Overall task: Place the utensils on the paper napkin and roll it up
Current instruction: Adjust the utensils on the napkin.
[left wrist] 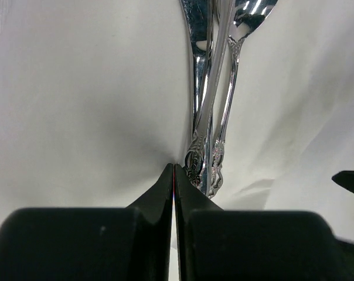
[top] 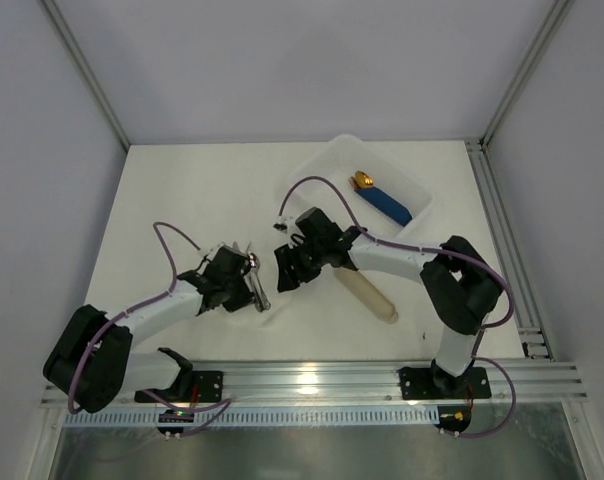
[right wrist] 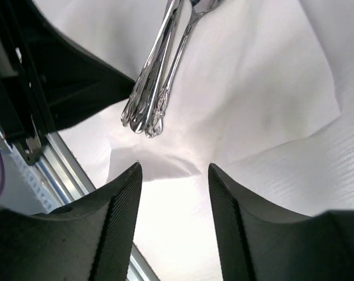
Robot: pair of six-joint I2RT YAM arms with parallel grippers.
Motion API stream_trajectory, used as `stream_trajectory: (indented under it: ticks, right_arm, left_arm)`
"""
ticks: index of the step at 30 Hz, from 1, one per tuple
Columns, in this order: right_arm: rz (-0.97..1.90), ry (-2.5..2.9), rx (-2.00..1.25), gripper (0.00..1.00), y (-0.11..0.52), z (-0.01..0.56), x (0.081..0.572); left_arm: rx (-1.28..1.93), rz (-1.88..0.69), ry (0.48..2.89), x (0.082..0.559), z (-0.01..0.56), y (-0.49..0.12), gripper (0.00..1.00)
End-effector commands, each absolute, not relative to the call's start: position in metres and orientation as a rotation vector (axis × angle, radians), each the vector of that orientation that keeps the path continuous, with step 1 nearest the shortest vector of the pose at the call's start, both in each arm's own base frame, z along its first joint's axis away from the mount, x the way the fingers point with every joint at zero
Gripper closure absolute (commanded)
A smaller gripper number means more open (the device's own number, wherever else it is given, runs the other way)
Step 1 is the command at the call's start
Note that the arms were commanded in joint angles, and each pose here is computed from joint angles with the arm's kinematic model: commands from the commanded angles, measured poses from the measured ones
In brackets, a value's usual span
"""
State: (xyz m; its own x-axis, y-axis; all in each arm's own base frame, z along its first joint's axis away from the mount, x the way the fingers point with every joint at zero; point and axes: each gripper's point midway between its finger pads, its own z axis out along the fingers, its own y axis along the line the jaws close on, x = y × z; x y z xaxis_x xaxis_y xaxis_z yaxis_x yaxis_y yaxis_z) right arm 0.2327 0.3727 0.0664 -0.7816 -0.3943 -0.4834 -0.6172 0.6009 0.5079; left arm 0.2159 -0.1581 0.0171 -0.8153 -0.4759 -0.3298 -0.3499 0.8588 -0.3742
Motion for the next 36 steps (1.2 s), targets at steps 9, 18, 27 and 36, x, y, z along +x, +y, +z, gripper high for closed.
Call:
stream_trajectory:
  ticks: [9, 18, 27, 36]
  right_arm:
    - [0.813, 2.077, -1.448, 0.29, 0.37, 0.079, 0.175]
    - [0.661, 2.028, -1.465, 0.34, 0.384, 0.073, 0.181]
    - [0.712, 1.993, -1.535, 0.34, 0.4, 0.067, 0.175]
    - [0.779, 1.946, -1.588, 0.35, 0.413, 0.068, 0.168]
  left_arm:
    - [-0.59, -0.404, 2.505, 0.217, 0.049, -0.144, 0.82]
    - [-0.696, -0.365, 2.511, 0.205, 0.047, -0.133, 0.89]
    - [-0.811, -0.317, 2.511, 0.198, 0.031, -0.125, 0.89]
    - [-0.857, -0.251, 2.532, 0.193, 0.016, -0.118, 0.98]
